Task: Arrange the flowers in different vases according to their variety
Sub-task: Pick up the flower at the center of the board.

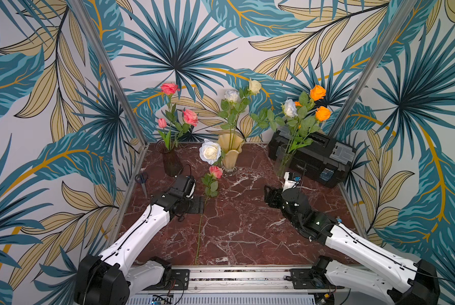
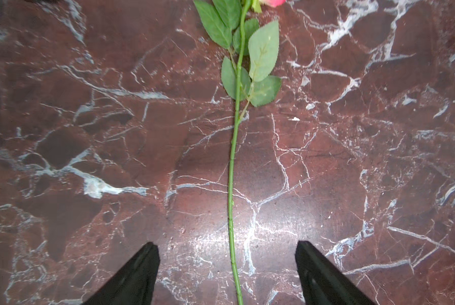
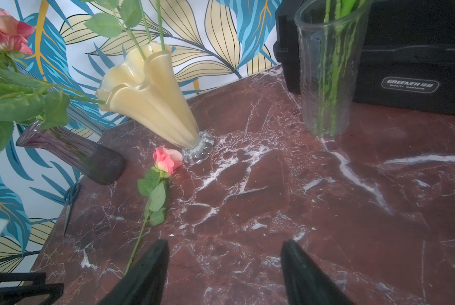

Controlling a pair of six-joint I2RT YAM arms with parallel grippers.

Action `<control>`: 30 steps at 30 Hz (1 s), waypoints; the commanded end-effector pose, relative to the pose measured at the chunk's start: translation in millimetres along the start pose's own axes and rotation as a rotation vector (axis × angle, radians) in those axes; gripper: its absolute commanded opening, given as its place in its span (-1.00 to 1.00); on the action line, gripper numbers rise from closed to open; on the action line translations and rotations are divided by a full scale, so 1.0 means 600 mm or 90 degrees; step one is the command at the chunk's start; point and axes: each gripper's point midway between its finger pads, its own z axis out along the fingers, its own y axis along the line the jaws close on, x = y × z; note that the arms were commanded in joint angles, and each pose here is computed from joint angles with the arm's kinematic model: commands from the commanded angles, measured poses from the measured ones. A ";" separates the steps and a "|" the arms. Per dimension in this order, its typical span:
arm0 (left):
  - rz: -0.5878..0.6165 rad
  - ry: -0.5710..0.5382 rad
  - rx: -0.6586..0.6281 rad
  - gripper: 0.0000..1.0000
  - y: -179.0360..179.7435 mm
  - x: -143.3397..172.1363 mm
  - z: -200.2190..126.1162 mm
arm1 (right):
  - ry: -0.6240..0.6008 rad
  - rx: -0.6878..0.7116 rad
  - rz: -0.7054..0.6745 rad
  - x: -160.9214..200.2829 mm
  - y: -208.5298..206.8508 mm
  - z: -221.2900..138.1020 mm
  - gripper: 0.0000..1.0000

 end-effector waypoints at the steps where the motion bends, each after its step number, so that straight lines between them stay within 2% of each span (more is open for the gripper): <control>1: -0.004 0.021 -0.016 0.69 0.000 0.017 0.026 | 0.007 0.011 0.001 0.015 -0.014 -0.002 0.43; 7: 0.015 0.059 -0.032 0.59 -0.009 0.038 0.063 | 0.008 0.016 0.002 0.020 -0.021 -0.004 0.43; 13: 0.035 0.093 -0.083 0.43 0.005 0.059 0.103 | 0.010 0.016 0.008 0.023 -0.025 -0.006 0.43; 21: 0.022 0.113 -0.097 0.18 0.008 0.068 0.124 | 0.008 0.022 0.007 0.022 -0.029 -0.008 0.43; 30: 0.028 0.138 -0.122 0.01 0.014 0.071 0.152 | 0.006 0.027 0.009 0.023 -0.033 -0.010 0.43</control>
